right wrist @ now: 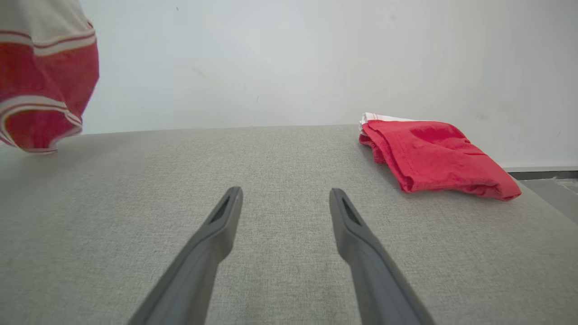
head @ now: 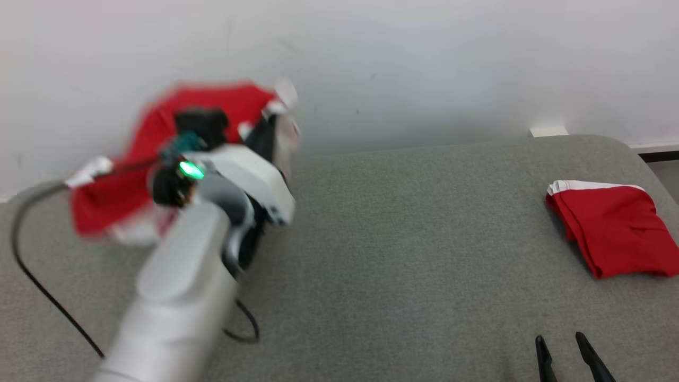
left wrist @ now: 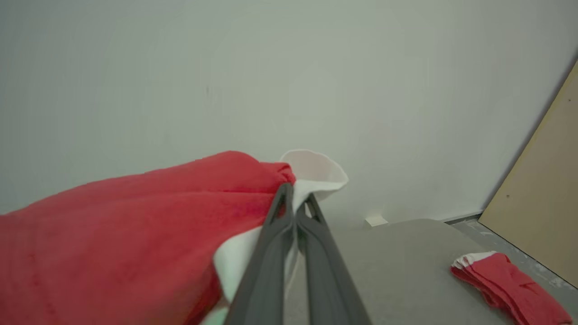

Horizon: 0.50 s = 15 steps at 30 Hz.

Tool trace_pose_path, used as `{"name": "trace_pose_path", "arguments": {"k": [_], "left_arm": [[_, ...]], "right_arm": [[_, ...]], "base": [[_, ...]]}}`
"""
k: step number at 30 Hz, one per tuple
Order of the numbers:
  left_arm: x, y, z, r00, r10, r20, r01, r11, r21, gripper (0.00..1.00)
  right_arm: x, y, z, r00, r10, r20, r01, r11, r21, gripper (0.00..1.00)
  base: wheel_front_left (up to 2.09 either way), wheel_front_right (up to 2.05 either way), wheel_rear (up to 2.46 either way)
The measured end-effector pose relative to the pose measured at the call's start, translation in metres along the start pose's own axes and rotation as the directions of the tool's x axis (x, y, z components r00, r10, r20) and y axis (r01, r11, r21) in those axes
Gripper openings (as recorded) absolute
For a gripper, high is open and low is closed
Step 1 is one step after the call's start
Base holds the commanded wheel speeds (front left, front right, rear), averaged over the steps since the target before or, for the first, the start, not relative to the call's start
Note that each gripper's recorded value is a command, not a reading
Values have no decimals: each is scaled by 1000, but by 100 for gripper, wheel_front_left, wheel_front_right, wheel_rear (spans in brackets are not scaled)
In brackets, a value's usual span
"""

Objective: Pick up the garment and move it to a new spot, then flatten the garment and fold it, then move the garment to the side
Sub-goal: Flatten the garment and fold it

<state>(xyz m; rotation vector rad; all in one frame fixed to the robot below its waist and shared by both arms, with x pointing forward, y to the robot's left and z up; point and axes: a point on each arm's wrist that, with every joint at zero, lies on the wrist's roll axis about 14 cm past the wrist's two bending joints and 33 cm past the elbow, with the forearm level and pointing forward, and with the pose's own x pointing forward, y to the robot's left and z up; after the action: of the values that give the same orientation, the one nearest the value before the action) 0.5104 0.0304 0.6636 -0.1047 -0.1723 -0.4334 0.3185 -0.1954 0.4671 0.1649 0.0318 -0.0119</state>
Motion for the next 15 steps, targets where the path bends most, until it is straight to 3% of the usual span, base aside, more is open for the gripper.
{"name": "trace_pose_path", "arguments": {"k": [8,15], "left_arm": [[-35,-78,-137,938,-181,-296,154,982,-113,0],[-58,-177,-155,840,-446,-308,394,893,-219,0]], "right_arm": [[12,-6,1,1000,-20,-3,20,1000,1,100],[7,-23,-5,996,-81,-24,81,997,5,100]], "base": [[0,0,0],[0,0,0]]}}
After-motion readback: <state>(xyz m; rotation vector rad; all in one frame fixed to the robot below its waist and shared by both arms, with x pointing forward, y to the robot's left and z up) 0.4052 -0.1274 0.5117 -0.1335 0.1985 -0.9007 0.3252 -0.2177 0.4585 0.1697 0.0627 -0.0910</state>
